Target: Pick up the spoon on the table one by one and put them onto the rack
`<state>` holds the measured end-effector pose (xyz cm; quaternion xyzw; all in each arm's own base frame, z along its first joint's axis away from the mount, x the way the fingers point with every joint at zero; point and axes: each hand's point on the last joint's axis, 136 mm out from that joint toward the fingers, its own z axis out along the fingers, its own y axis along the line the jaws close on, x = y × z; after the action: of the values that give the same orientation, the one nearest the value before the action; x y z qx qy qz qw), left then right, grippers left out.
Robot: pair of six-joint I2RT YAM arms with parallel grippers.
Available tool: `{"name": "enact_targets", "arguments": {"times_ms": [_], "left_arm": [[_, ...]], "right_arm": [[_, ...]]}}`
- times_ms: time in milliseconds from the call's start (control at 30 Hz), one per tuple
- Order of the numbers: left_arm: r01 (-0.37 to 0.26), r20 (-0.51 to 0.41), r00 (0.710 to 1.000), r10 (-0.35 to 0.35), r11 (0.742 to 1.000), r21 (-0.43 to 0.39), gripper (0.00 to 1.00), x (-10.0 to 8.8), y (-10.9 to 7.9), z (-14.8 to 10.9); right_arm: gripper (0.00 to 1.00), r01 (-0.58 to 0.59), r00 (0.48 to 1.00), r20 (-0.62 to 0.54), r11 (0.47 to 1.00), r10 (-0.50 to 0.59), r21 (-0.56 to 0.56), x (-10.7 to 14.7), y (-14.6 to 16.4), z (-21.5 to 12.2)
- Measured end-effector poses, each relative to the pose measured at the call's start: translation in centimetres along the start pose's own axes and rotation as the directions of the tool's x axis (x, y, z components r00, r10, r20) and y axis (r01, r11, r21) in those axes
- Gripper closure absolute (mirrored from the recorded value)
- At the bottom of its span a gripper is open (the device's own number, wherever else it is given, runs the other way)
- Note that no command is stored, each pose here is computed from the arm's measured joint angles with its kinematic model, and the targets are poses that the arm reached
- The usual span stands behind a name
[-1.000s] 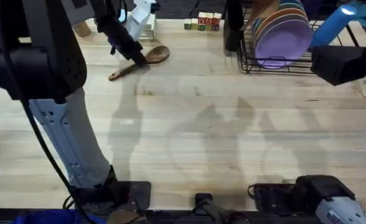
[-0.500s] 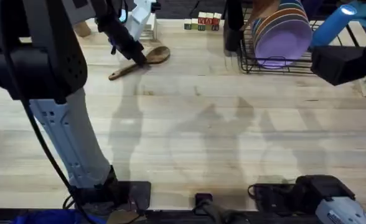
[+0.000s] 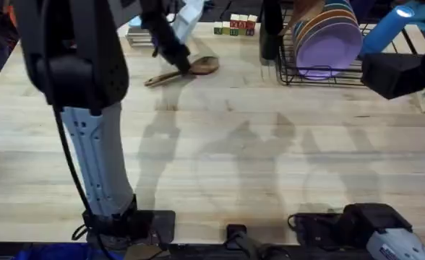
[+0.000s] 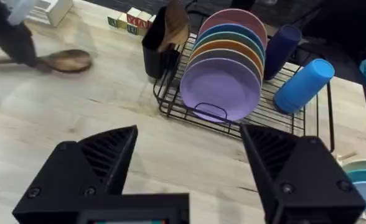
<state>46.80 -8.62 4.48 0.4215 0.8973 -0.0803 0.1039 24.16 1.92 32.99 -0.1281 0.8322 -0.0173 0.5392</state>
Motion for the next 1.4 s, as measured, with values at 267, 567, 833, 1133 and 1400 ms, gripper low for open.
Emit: {"name": "enact_targets", "arguments": {"times_ms": [267,567,833,1133,1400], "left_arm": [[-0.008,0.180,0.984,0.004,1.000,0.021,0.953,-6.3,-0.9,-3.7],[0.017,0.334,0.942,-0.036,0.998,0.059,0.960,-10.5,-1.4,-6.9],[-0.079,0.577,0.817,0.004,0.991,0.106,0.960,-17.4,-3.7,-9.7],[-0.281,0.804,0.578,0.138,0.959,0.038,0.960,-24.8,-7.8,-14.2],[-0.386,0.896,0.396,0.201,0.922,-0.036,0.960,-28.8,-11.8,-17.7]], "right_arm": [[0.008,0.000,1.000,0.000,1.000,0.000,0.000,0.0,0.0,0.0],[0.008,0.000,1.000,0.000,1.000,0.000,0.000,0.0,0.0,0.0],[0.008,0.000,1.000,0.000,1.000,0.000,0.000,0.0,0.0,0.0],[0.008,0.000,1.000,0.000,1.000,0.000,0.000,0.0,0.0,0.0],[0.008,0.000,1.000,0.000,1.000,0.000,0.000,0.0,0.0,0.0]]}}
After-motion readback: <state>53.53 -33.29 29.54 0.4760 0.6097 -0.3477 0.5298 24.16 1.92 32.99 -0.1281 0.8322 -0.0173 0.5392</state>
